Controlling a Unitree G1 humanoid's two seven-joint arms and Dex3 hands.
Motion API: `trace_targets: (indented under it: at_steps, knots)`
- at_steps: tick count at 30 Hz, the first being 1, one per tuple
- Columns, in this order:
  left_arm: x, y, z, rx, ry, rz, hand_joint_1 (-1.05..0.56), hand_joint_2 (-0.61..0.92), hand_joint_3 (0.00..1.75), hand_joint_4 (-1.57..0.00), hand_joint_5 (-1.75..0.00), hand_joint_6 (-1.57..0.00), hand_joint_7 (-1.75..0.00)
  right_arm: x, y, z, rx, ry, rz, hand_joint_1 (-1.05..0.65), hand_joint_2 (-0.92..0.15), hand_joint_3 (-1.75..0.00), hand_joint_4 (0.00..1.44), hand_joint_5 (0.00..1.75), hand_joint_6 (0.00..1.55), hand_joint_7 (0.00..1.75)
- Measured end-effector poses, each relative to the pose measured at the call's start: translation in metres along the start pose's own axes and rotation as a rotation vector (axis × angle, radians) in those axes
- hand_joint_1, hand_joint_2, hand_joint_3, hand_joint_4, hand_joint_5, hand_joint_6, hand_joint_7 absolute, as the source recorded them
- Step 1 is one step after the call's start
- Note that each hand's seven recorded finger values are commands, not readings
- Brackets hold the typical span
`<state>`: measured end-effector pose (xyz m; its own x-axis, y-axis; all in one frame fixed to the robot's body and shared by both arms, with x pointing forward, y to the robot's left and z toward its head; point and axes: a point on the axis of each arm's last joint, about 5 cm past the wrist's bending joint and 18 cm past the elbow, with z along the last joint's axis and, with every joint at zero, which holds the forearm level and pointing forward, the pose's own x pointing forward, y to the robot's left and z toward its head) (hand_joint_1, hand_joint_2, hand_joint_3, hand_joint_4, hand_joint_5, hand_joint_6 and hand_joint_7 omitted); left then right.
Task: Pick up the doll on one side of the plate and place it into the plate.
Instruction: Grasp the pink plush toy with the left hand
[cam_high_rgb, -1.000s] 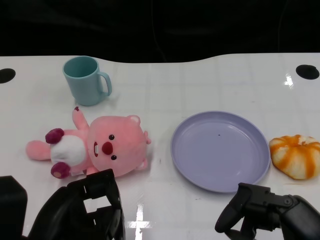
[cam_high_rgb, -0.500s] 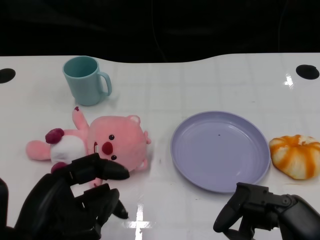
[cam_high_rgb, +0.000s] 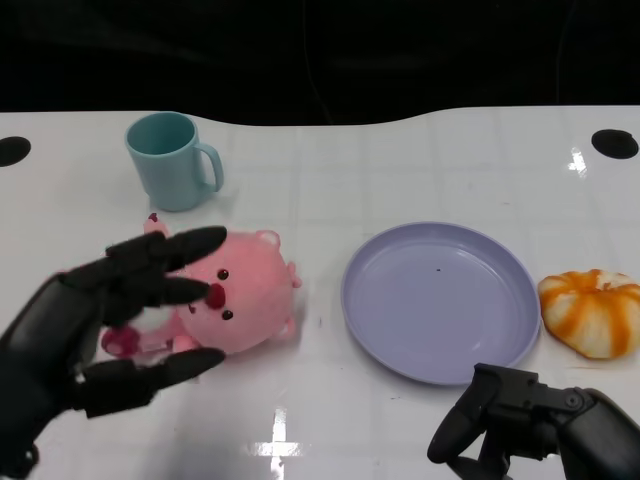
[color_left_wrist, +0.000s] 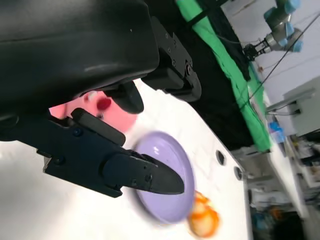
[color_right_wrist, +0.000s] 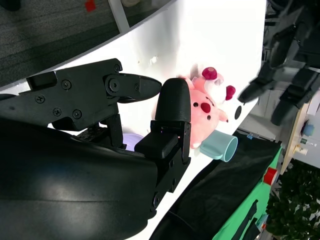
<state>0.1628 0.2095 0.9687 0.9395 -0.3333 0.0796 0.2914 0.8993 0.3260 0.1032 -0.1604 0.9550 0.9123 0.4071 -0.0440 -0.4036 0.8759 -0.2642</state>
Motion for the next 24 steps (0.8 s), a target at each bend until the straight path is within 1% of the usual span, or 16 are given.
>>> trace_targets:
  at_steps: [3, 5, 7, 9, 13, 17, 20, 24]
  knots:
    - [0.007, 0.008, 0.005, 0.153, 0.018, 0.005, -0.73, 0.92, 0.13, -0.01, -0.62, -0.29, 0.0, 0.0, 0.0, 0.0, 0.0, -0.001, 0.0, -0.27, -0.92, -0.36, 0.65, 1.59, 0.59, 1.3]
    - [0.011, 0.014, 0.009, 0.27, 0.035, 0.003, -0.72, 0.92, 0.12, 0.0, -0.56, -0.24, 0.0, 0.0, 0.0, 0.0, -0.001, -0.001, -0.001, -0.27, -0.92, -0.35, 0.65, 1.59, 0.59, 1.3]
    - [0.016, 0.018, 0.013, 0.36, 0.044, -0.002, -0.71, 0.92, 0.1, 0.0, -0.51, -0.22, 0.0, 0.0, 0.0, 0.001, 0.0, -0.001, -0.002, -0.26, -0.92, -0.35, 0.65, 1.59, 0.59, 1.3]
    - [0.021, 0.02, 0.013, 0.421, 0.062, -0.023, -0.7, 0.92, 0.07, 0.0, -0.47, -0.22, 0.0, 0.0, 0.0, 0.001, 0.0, -0.002, -0.002, -0.26, -0.92, -0.35, 0.65, 1.59, 0.59, 1.3]
    - [0.032, 0.022, 0.014, 0.553, 0.102, -0.063, -0.7, 0.92, 0.05, 0.0, -0.43, -0.22, 0.0, -0.001, 0.0, 0.001, 0.002, 0.002, -0.003, -0.27, -0.92, -0.36, 0.65, 1.59, 0.59, 1.3]
    - [0.043, 0.021, 0.016, 0.706, 0.147, -0.091, -0.7, 0.92, 0.03, 0.0, -0.41, -0.23, -0.01, -0.001, 0.0, 0.002, 0.002, 0.001, -0.003, -0.27, -0.92, -0.36, 0.64, 1.59, 0.58, 1.3]
    - [0.053, 0.019, 0.017, 0.793, 0.177, -0.112, -0.68, 0.9, 0.01, 0.0, -0.4, -0.27, -0.02, -0.001, 0.0, 0.002, 0.003, 0.002, -0.005, -0.28, -0.92, -0.36, 0.65, 1.59, 0.58, 1.3]
    - [0.066, 0.015, 0.014, 0.913, 0.226, -0.136, -0.67, 0.91, 0.01, -0.02, -0.41, -0.26, -0.01, -0.002, 0.001, 0.002, 0.006, 0.003, -0.004, -0.28, -0.92, -0.36, 0.65, 1.59, 0.59, 1.3]
